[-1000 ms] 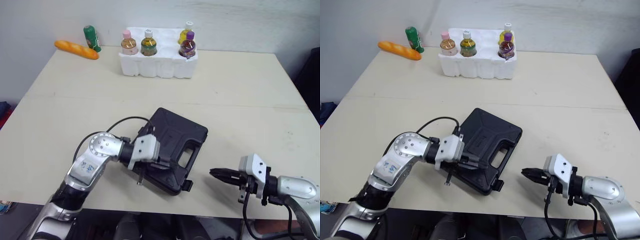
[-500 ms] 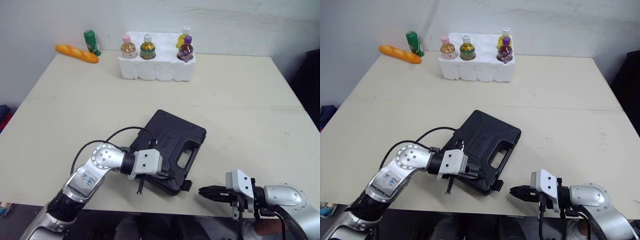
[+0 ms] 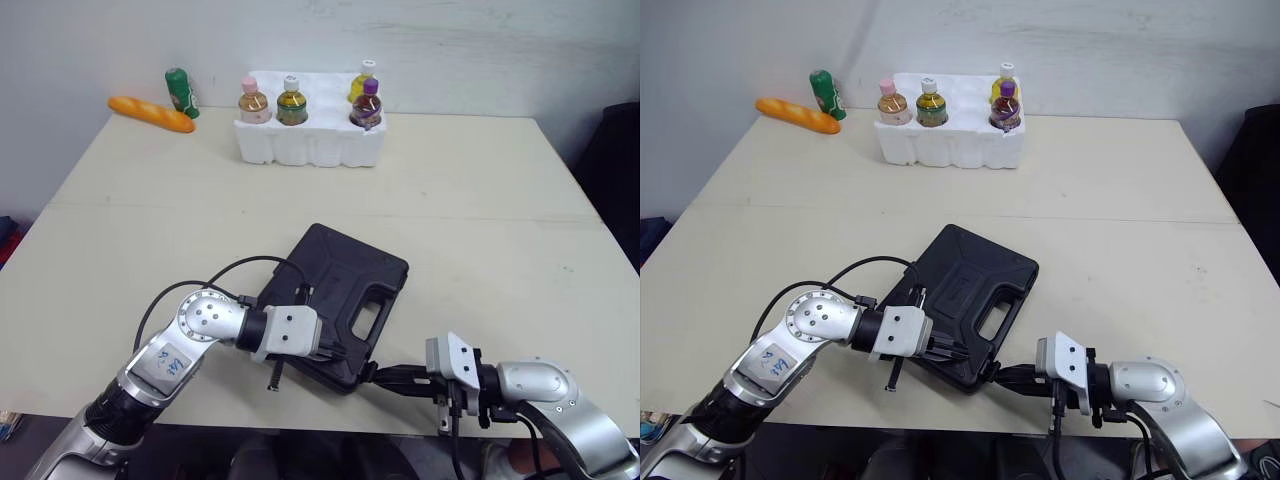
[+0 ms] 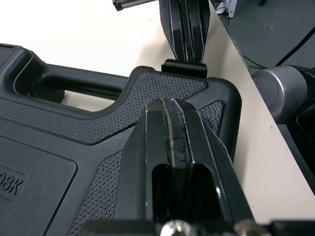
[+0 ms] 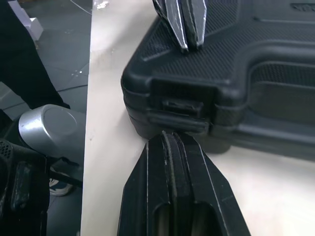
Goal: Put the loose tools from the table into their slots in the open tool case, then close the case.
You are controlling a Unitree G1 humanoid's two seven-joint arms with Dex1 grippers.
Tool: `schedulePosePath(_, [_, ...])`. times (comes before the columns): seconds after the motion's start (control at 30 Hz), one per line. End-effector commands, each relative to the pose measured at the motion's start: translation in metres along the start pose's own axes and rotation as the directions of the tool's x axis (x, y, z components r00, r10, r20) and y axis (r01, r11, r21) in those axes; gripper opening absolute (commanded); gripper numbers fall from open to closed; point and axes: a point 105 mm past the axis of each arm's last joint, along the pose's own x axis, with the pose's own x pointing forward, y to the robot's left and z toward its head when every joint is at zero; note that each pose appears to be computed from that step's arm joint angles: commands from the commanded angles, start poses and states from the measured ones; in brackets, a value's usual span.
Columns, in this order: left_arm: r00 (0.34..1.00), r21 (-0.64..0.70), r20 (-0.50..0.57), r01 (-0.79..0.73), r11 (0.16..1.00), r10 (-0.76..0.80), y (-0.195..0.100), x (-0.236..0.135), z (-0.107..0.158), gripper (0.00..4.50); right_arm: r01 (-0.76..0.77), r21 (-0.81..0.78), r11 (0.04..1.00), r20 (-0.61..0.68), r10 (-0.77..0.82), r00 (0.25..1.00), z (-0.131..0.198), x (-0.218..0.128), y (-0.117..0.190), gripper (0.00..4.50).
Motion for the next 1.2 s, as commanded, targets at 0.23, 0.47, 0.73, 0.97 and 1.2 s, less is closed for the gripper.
schedulePosePath(0.23, [0.983,-0.148,-0.176,0.031,0.989,-0.057,-0.014,-0.005,-0.049,0.04,0.008,-0.042,0.999,0.062,-0.005,0.998,0.012,0.011,-0.009,0.00])
schedulePosePath(0.47, [0.984,-0.156,-0.179,-0.002,0.988,-0.026,-0.010,-0.007,-0.053,0.04,-0.012,-0.040,0.999,0.058,0.014,0.998,0.008,0.015,-0.012,0.00])
schedulePosePath(0.73, [0.992,-0.113,-0.108,-0.076,0.991,0.064,0.002,-0.006,-0.043,0.04,-0.032,-0.032,0.999,0.017,0.033,0.999,-0.002,0.015,-0.012,0.00])
schedulePosePath(0.97, [0.960,-0.158,0.088,-0.249,0.955,0.265,0.035,-0.029,-0.004,0.04,-0.011,-0.047,0.999,-0.065,0.008,0.998,-0.011,-0.025,-0.020,0.00])
schedulePosePath(1.2, [0.852,-0.239,0.072,-0.490,0.838,0.518,0.065,-0.106,-0.004,0.04,0.206,-0.130,0.970,-0.231,-0.232,0.945,-0.002,-0.111,-0.063,0.00])
